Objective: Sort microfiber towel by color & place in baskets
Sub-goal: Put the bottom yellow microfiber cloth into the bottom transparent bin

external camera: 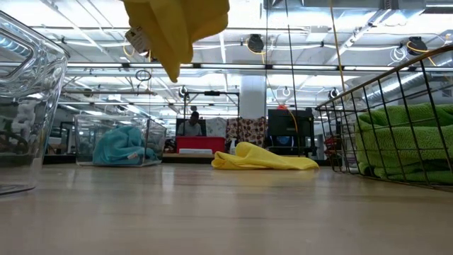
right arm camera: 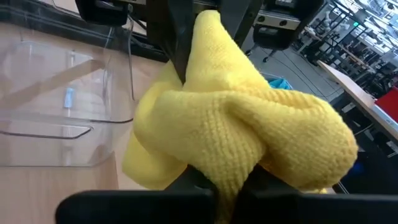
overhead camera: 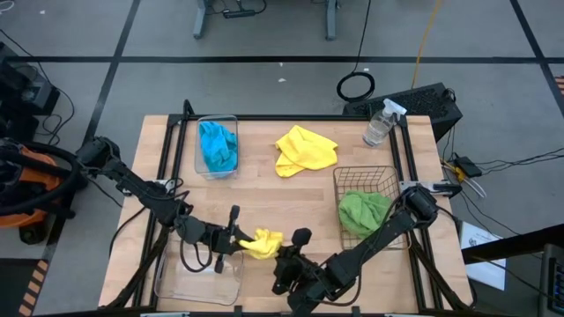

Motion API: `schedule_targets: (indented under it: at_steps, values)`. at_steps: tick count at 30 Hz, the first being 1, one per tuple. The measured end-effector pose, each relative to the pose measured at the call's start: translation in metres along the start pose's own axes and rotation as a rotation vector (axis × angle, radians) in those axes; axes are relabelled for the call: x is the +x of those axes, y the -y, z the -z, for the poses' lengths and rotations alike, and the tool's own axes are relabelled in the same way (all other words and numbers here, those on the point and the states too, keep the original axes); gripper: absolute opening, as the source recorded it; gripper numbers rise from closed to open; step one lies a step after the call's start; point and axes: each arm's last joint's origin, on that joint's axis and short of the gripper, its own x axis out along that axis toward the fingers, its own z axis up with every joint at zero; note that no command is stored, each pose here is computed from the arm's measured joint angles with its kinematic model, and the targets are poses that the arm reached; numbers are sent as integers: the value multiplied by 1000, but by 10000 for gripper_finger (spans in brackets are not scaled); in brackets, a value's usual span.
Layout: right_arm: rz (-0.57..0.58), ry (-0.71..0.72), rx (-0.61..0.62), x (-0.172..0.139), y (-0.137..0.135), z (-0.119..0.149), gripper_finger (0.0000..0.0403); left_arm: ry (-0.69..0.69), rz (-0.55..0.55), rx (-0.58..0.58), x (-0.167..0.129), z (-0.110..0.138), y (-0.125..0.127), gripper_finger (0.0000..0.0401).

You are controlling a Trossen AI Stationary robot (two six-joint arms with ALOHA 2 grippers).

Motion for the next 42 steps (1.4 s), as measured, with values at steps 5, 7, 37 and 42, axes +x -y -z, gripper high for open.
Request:
schedule_targets:
  at_steps: [5, 7, 37, 42]
  values:
    - [-11, 4, -3, 5, 2, -3, 4, 0, 2, 2, 0, 0, 0, 40]
    - [-38, 1, -1, 7, 2, -4, 5, 0, 4, 6, 0, 0, 0, 40]
    - [-112, 107, -27, 14, 2, -23, 2, 91, -103, -32, -26, -23, 11, 256]
    - [-112, 122, -32, 13, 2, -25, 2, 59, -185, -4, -29, -23, 13, 256]
